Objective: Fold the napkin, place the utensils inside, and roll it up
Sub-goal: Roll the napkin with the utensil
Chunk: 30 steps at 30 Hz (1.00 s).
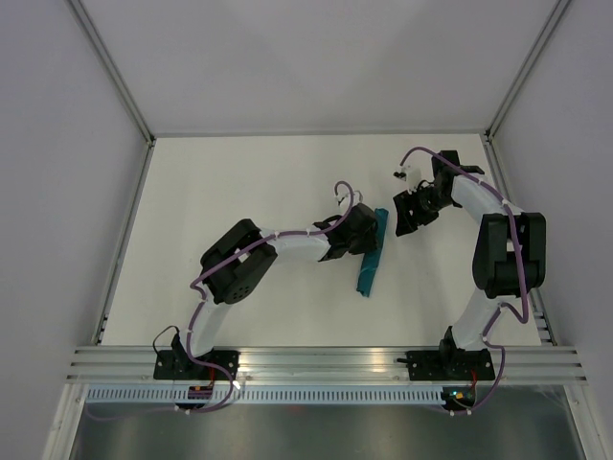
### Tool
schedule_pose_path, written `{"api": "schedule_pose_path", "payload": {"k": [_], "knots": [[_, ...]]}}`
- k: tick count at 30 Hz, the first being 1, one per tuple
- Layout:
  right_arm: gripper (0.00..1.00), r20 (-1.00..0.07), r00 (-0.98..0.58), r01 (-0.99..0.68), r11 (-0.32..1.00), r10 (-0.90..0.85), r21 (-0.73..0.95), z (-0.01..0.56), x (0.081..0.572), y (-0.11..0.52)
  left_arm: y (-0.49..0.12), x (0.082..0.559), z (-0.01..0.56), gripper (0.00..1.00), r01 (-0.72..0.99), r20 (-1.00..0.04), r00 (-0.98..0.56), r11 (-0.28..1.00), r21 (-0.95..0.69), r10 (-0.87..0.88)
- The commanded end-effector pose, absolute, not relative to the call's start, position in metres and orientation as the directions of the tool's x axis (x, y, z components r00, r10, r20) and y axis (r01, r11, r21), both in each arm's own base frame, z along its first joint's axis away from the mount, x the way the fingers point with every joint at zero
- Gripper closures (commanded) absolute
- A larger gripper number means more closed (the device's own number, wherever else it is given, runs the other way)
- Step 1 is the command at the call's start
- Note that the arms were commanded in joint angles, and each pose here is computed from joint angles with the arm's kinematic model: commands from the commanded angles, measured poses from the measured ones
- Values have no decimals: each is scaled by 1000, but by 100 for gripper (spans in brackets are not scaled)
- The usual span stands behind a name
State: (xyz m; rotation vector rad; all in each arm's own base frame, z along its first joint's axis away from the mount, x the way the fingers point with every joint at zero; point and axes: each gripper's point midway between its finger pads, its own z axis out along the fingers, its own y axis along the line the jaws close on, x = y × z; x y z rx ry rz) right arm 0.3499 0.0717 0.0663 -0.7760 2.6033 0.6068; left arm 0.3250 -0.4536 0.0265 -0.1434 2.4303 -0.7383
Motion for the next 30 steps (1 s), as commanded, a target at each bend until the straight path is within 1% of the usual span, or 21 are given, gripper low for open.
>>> {"api": "schedule_pose_path", "payload": {"k": [1, 3, 11, 19, 26, 30], "knots": [[33, -441, -795, -565, 774, -418, 285, 63, 354, 69, -417, 314, -4, 57, 83, -532, -837, 933, -349, -124], [33, -438, -795, -565, 775, -419, 284, 62, 354, 68, -418, 316, -1, 54, 96, -546, -830, 935, -342, -114], [33, -434, -797, -562, 778, -419, 281, 60, 354, 67, -423, 320, 21, 50, 159, -616, -784, 936, -313, -73], [34, -427, -800, -561, 779, -421, 282, 58, 353, 66, -434, 323, 37, 48, 222, -650, -759, 922, -316, -40], [36, -422, -801, -559, 781, -424, 277, 57, 352, 65, -441, 321, 39, 50, 264, -653, -758, 905, -333, -19], [37, -418, -800, -562, 781, -430, 272, 56, 351, 64, -441, 323, 48, 48, 279, -670, -742, 901, -331, -16]]}}
